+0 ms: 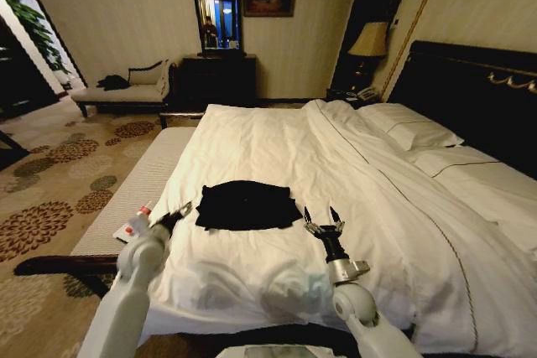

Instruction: Fold the clothes on the bed.

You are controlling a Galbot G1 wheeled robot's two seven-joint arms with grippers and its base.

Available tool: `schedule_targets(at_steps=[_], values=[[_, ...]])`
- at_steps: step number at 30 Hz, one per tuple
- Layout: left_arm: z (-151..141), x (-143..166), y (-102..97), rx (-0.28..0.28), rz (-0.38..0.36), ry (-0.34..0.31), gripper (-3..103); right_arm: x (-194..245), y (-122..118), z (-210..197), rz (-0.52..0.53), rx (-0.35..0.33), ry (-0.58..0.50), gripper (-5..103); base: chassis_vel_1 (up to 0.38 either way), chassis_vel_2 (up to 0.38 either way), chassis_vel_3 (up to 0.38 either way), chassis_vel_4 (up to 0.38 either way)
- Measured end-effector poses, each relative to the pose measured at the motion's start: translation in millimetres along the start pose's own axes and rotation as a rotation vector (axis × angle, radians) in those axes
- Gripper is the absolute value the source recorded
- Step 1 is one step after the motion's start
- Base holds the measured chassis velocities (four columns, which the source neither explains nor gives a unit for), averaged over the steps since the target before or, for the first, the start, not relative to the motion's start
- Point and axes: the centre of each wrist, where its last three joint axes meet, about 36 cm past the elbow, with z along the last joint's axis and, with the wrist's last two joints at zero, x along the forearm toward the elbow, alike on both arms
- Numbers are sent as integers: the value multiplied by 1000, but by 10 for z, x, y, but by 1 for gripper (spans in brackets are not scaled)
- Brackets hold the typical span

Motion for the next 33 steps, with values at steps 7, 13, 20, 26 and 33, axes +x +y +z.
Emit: schedule_targets(at_steps=[7, 13, 20, 26, 33], values=[[-379, -639, -510, -23, -53, 99, 100, -112, -35, 73, 5, 10, 0, 100, 0, 0, 0, 0], [-557, -1011, -908, 6, -70, 155, 100, -126, -18, 90, 13, 7, -4, 100, 0, 0, 0, 0], [-501, -1157, -877, 23, -121, 194, 100, -135, -63, 68, 11, 23, -9, 100, 0, 0, 0, 0], [-437, -1183, -736, 48, -142, 213, 100, -138, -54, 87, 6, 29, -8, 100, 0, 0, 0, 0], [-471, -1163, -639, 69, -127, 204, 75, -141, -19, 104, -3, 33, -10, 100, 0, 0, 0, 0]])
